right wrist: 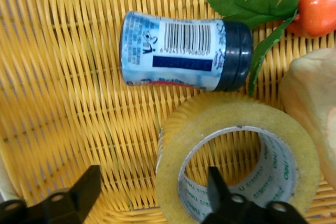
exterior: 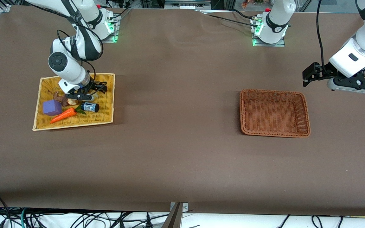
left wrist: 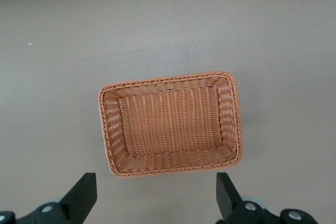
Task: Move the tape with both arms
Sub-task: 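Close the right gripper on the tape roll's rim and lift it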
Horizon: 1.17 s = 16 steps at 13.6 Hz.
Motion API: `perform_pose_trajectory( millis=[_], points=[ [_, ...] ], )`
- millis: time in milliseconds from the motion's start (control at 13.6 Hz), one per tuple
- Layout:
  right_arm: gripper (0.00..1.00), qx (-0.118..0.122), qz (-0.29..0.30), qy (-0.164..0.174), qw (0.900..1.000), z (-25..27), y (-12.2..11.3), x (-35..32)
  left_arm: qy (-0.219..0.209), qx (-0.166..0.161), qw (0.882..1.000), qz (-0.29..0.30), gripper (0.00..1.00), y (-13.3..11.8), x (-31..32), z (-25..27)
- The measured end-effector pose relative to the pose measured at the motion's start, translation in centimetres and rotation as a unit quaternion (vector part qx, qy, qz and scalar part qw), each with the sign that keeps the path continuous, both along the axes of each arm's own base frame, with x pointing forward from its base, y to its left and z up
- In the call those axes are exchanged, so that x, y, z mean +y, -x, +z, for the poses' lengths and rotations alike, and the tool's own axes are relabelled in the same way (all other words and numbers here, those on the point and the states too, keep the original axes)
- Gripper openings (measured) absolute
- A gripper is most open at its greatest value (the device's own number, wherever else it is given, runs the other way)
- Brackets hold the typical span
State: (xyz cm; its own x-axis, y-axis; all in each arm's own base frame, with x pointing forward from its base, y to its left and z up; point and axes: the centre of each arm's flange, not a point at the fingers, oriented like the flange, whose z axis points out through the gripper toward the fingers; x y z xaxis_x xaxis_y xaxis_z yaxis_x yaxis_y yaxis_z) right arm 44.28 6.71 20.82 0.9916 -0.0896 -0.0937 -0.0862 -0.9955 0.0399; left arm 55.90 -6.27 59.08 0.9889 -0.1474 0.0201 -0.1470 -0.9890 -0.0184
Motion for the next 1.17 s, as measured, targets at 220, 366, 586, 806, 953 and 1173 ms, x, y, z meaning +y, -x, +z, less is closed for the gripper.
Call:
perform_pose_trajectory(
  millis=[220,366,586,806,953,1173],
  points=[
    [0.49,0.003,0.000,0.000,1.000,-0.2,0.2,0.0,0.000,-0.004,1.000,0.000,1.00,0.0,0.0,0.4],
    [0.28,0.004,0.000,0.001,1.000,-0.2,0.2,-0.1,0.000,-0.004,1.000,0.000,1.00,0.0,0.0,0.4],
    [0.22,0.003,0.001,0.000,1.000,-0.2,0.2,0.0,0.000,-0.004,1.000,0.000,1.00,0.0,0.0,0.4],
    [0.22,-0.006,0.002,-0.001,1.000,0.5,-0.3,0.0,0.000,-0.004,1.000,0.000,1.00,0.0,0.0,0.4],
    [0.22,-0.008,0.002,0.001,1.000,2.7,-1.3,0.2,0.000,-0.004,1.000,0.000,1.00,0.0,0.0,0.4],
    [0.22,0.007,0.007,0.007,1.000,9.0,-3.8,1.2,0.000,-0.004,1.000,0.000,1.00,0.0,0.0,0.4]
  ],
)
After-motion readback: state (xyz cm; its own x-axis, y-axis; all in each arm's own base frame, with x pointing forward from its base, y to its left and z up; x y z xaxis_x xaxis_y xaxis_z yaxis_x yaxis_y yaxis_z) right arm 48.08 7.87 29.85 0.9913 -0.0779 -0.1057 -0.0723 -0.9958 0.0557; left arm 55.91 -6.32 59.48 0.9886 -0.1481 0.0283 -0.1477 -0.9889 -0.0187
